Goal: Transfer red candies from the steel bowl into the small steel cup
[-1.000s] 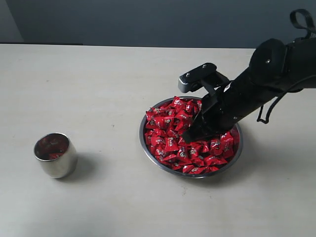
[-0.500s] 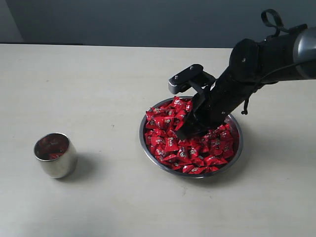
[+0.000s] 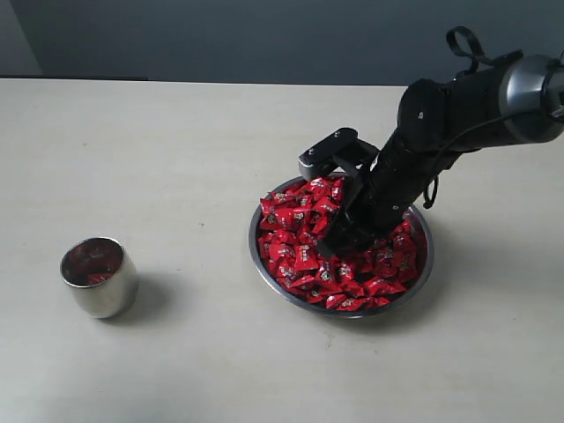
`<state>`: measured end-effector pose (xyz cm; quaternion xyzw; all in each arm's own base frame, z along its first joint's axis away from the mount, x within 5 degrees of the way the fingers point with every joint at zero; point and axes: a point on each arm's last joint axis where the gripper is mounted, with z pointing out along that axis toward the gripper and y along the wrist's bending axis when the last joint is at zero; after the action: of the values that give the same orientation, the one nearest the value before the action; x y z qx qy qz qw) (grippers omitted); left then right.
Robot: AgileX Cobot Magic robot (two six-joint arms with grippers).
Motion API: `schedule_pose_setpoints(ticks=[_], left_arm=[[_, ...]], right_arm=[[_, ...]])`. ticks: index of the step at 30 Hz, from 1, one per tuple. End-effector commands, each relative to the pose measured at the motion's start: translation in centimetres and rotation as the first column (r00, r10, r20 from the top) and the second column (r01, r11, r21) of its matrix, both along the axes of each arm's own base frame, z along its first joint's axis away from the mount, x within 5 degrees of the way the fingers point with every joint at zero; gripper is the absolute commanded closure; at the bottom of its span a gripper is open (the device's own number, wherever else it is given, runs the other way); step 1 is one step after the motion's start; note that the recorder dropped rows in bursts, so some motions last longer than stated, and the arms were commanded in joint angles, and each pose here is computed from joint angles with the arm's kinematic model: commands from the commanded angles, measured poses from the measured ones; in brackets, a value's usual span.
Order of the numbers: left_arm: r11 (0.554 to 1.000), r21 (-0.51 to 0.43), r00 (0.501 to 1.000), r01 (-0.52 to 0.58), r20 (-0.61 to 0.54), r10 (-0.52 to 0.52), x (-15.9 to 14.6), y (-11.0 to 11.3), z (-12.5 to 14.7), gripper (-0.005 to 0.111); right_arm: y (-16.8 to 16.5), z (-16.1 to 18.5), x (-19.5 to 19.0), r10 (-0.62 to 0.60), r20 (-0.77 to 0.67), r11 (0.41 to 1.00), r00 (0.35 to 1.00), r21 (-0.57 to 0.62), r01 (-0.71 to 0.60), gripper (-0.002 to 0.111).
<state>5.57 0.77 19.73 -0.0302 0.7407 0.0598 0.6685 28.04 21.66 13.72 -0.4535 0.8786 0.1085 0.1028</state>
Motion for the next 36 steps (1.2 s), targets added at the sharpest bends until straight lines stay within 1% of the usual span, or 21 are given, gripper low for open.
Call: schedule_pose_setpoints(ticks=[1, 7, 13, 14, 18, 20, 23, 31, 34, 36], left_arm=[[1.0, 0.001, 1.0, 0.0, 0.006, 0.0, 0.0, 0.0, -0.1, 0.106], [1.0, 0.001, 1.0, 0.0, 0.006, 0.0, 0.0, 0.0, -0.1, 0.106], [1.0, 0.001, 1.0, 0.0, 0.006, 0.0, 0.0, 0.0, -0.1, 0.106], [1.0, 0.001, 1.0, 0.0, 0.006, 0.0, 0.0, 0.0, -0.1, 0.106], [1.0, 0.001, 1.0, 0.0, 0.008, 0.0, 0.0, 0.0, 0.0, 0.106], [1.0, 0.001, 1.0, 0.0, 0.008, 0.0, 0.0, 0.0, 0.0, 0.106], [1.0, 0.001, 1.0, 0.0, 0.008, 0.0, 0.0, 0.0, 0.0, 0.106], [1.0, 0.001, 1.0, 0.0, 0.008, 0.0, 0.0, 0.0, 0.0, 0.106], [1.0, 0.001, 1.0, 0.0, 0.008, 0.0, 0.0, 0.0, 0.0, 0.106], [1.0, 0.001, 1.0, 0.0, 0.008, 0.0, 0.0, 0.0, 0.0, 0.106]], right_arm=[[0.0, -0.6, 0.3, 0.011, 0.011, 1.0, 1.0, -0.023, -0.01, 0.074], [0.0, -1.6, 0.4, -0.007, 0.002, 0.999, 1.0, -0.031, 0.007, 0.074], [0.0, -1.3, 0.5, -0.01, 0.003, 0.999, 1.0, -0.036, 0.01, 0.082], [0.0, -1.2, 0.5, -0.007, -0.003, 0.999, 1.0, -0.038, 0.007, 0.085], [0.2, -0.7, 0.6, -0.004, -0.026, 0.999, 1.0, -0.041, 0.003, 0.102], [0.4, -0.2, 0.8, 0.004, -0.033, 0.999, 0.999, -0.043, -0.005, 0.107], [0.5, 0.4, 0.9, 0.002, -0.034, 0.999, 0.999, -0.039, -0.003, 0.108], [-0.2, 3.9, 1.0, -0.022, 0.07, 0.999, 0.997, -0.041, 0.025, 0.108], [-0.4, 6.3, 0.5, -0.059, 0.114, 0.998, 0.992, 0.026, 0.057, 0.108], [-0.7, 7.5, 0.0, -0.124, 0.174, 0.987, 0.977, 0.125, 0.103, 0.108]])
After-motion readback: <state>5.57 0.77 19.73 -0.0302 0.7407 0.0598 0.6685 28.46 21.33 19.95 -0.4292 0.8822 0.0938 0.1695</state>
